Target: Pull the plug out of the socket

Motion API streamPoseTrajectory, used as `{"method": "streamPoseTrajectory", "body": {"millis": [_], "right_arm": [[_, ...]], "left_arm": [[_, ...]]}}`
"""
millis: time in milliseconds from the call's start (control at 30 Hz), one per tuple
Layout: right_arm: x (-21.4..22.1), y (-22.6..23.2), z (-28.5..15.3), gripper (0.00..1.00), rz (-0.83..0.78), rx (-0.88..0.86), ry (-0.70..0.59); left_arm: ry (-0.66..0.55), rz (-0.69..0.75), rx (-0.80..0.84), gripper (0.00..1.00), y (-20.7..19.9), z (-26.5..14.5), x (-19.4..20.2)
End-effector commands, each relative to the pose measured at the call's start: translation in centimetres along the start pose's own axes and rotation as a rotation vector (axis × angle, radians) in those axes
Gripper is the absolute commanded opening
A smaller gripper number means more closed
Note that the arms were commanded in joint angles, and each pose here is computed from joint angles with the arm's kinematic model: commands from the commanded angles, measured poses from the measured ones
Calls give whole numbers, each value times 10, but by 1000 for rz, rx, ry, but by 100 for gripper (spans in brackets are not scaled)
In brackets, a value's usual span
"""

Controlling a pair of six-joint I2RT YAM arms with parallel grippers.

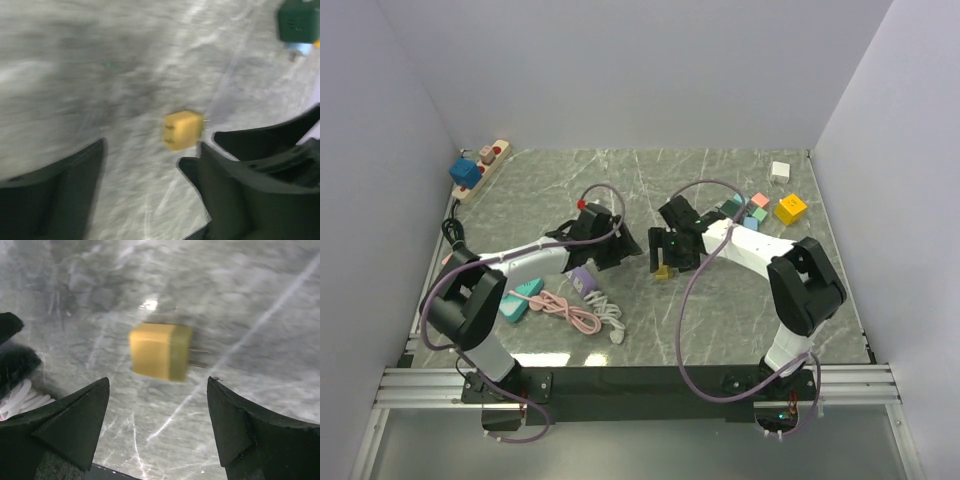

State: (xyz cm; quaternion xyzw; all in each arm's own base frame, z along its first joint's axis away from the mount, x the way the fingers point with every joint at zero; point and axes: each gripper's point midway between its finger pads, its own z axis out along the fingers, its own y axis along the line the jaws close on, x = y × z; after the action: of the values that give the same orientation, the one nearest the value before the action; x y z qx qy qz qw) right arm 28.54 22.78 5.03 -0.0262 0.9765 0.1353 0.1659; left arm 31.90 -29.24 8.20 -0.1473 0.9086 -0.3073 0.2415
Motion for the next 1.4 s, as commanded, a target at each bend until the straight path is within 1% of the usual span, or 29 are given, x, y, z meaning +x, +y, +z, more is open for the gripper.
{"method": "streamPoseTrajectory", "body": {"millis": [0,33,67,133,200,267,333,367,433,467,533,567,633,667,733,767,833,867,1000,1033,1100,1133,1200,1233,1300,1333,1367], "right_arm": [[-13,9,0,84,-68,47,-35],[-16,8,5,85,-74,68,-35],[-15,11,6,84,-85,74,-33],[-15,10,12,82,-95,99,-16],[-11,11,15,79,-107,112,4],[-9,10,17,75,-110,129,14],[-5,7,20,71,-108,141,35],[-5,5,21,67,-108,149,37],[-4,3,22,61,-102,166,42],[-6,-2,22,53,-98,191,35],[-11,-11,19,41,-65,217,24],[-15,-17,18,27,-49,236,11],[-21,-27,14,16,2,253,-6],[-29,-41,12,12,46,272,-16],[-37,-60,9,9,99,315,-23],[-46,-77,6,5,142,345,-30],[-56,-99,5,3,189,394,-47],[-63,-117,2,3,232,419,-55],[-90,-153,-2,4,318,495,-84],[-95,-161,-4,9,333,516,-95],[-109,-176,-8,10,381,540,-115],[-113,-178,-8,13,394,530,-117],[-123,-182,-14,26,418,525,-134],[-125,-178,-16,38,407,501,-134],[-131,-170,-28,51,401,454,-167],[-132,-166,-32,67,400,429,-175],[-130,-157,-35,73,398,382,-175]], "left_arm": [[-48,-6,-24,72,15,-18,-9],[-52,-12,-22,65,19,-20,-12],[-41,-15,-36,50,28,-20,-8],[-31,-23,-37,30,35,-22,-7],[-24,-35,-58,12,47,-23,-2],[-12,-37,-65,8,55,-26,4],[-4,-36,-83,2,62,-29,7],[4,-35,-100,1,69,-30,11],[3,-35,-124,1,79,-33,12],[10,-40,-140,0,87,-33,16],[8,-50,-161,1,98,-37,15],[14,-54,-179,0,107,-38,17],[-2,-61,-204,1,118,-41,10],[1,-62,-231,1,127,-43,11],[-12,-75,-266,0,142,-46,3],[-8,-80,-292,1,150,-48,3],[-24,-83,-324,1,163,-52,-5],[-32,-88,-334,0,167,-54,-8],[-75,-111,-369,1,184,-66,-29],[-85,-115,-369,1,184,-69,-34],[-119,-117,-374,1,184,-77,-49],[-138,-117,-365,1,179,-80,-58],[-175,-119,-354,1,174,-88,-73],[-195,-113,-346,1,167,-94,-84],[-236,-102,-329,1,156,-107,-100],[-263,-94,-320,5,146,-116,-112],[-279,-90,-311,25,140,-122,-118]]}}
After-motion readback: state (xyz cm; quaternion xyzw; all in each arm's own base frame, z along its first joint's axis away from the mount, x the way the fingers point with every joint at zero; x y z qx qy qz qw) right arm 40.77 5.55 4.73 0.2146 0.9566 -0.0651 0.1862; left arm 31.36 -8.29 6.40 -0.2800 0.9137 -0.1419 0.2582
